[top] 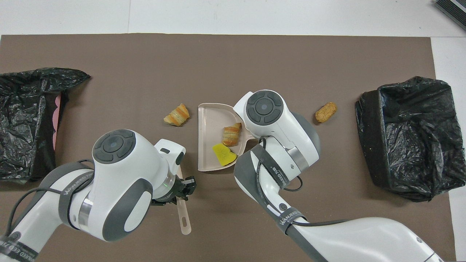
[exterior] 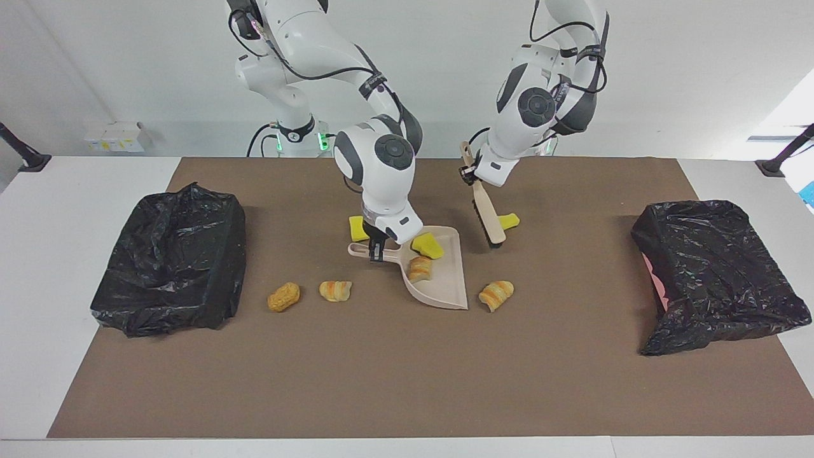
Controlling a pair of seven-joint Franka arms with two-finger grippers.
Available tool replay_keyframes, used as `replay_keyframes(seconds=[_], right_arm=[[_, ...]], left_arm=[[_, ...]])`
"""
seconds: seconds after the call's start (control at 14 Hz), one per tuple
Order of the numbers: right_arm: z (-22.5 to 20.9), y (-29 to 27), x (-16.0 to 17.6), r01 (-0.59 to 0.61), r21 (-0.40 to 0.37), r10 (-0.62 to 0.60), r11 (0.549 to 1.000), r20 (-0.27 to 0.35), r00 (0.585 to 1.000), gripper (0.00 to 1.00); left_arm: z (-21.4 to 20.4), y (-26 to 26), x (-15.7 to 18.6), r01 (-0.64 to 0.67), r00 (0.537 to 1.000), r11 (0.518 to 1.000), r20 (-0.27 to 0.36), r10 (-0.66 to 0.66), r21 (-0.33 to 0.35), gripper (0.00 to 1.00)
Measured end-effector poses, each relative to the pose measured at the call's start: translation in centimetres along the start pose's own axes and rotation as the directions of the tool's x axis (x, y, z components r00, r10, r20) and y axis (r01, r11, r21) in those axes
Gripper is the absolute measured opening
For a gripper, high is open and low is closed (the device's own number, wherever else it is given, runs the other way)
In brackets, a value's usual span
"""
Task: Sweep and dump trash in bin
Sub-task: 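Move the brush with the left gripper behind the remaining sponge pieces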
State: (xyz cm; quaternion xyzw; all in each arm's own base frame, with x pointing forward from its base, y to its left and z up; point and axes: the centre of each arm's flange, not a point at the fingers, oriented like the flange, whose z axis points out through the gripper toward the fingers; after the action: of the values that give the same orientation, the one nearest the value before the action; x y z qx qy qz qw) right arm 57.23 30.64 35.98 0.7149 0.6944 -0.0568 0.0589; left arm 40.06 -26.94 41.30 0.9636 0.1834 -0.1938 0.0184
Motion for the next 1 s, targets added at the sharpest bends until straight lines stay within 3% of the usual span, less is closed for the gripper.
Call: replay_keyframes(seconds=[0.36, 0.5, 0.64, 1.0], right_arm=[[0.0, 0.0, 0.0, 0.0, 0.0, 0.0, 1.0, 0.0, 1.0, 0.31], [0.0, 0.0, 0.0, 0.0, 0.0, 0.0, 1.0, 0.0, 1.0, 0.31], [0.0, 0.0, 0.0, -0.001, 0.0, 0.001, 1.0, 0.0, 1.0, 0.31], [0.0, 0.0, 0.0, -0.001, 0.0, 0.001, 1.0, 0.0, 1.0, 0.31]], left_arm=[[2.9, -2.9, -1.5, 0.306, 0.951, 0.951, 0.02, -0.307, 0.054, 0.26], [3.9, -3.8, -2.0, 0.358, 0.933, 0.932, 0.013, -0.359, 0.057, 0.26], [4.7, -3.8, -1.5, 0.345, 0.938, 0.938, -0.017, -0.345, 0.002, 0.26], [5.0, -2.5, 1.2, 0.16, 0.978, 0.98, -0.112, -0.173, -0.119, 0.26]])
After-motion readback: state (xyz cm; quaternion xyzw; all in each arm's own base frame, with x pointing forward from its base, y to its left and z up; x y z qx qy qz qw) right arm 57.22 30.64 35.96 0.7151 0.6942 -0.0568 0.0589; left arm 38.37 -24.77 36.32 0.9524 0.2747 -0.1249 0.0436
